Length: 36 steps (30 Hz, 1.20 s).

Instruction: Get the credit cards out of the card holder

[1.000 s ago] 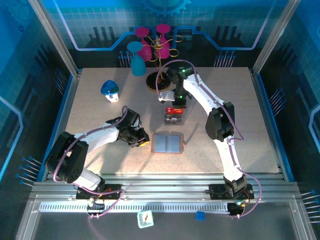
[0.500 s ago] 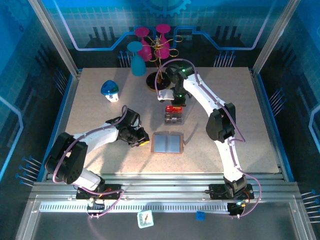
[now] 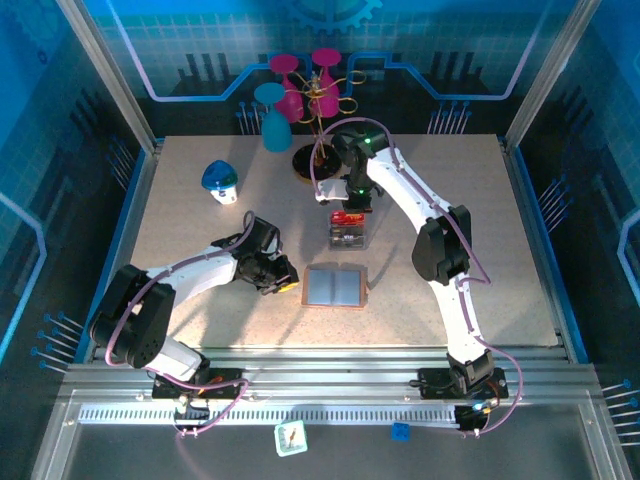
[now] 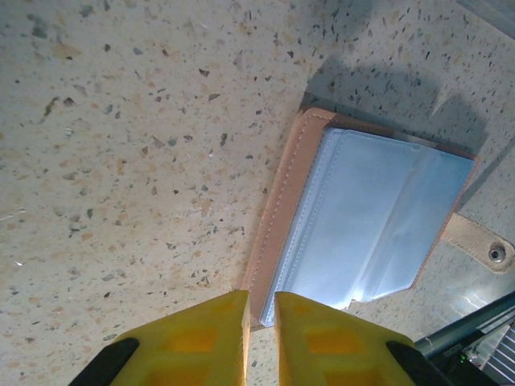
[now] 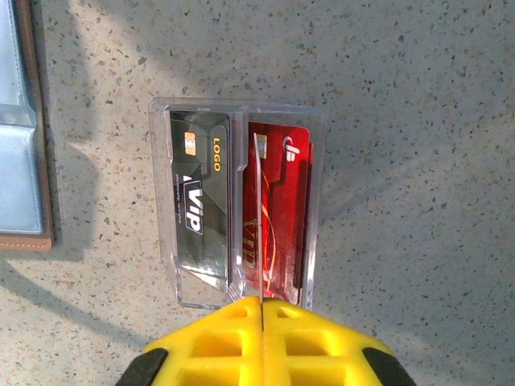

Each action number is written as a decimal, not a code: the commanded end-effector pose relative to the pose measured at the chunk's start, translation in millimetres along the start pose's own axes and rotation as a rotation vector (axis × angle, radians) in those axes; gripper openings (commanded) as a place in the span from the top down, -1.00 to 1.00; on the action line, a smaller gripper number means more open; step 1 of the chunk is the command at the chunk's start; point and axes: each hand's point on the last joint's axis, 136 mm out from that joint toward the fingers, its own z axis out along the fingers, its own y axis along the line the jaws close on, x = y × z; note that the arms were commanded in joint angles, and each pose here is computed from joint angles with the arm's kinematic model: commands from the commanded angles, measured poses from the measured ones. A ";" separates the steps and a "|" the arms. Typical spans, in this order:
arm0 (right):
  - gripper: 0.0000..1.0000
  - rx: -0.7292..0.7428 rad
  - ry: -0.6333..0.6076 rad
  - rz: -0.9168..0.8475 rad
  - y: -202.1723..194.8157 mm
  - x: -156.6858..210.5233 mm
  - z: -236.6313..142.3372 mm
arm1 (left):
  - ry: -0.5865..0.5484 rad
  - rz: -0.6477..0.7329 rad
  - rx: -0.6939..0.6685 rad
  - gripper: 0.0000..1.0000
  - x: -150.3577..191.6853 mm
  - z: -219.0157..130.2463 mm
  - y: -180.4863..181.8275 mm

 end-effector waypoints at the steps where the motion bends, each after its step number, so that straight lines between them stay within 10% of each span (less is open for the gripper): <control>1: 1.00 -0.039 -0.020 -0.009 2.5 -0.7 6.7 | -0.024 -0.006 -0.004 0.68 -5.1 -9.3 -3.3; 36: 1.00 -0.027 -0.033 0.162 -6.8 19.7 0.6 | -0.026 -0.017 0.000 0.67 -3.9 -10.1 -3.1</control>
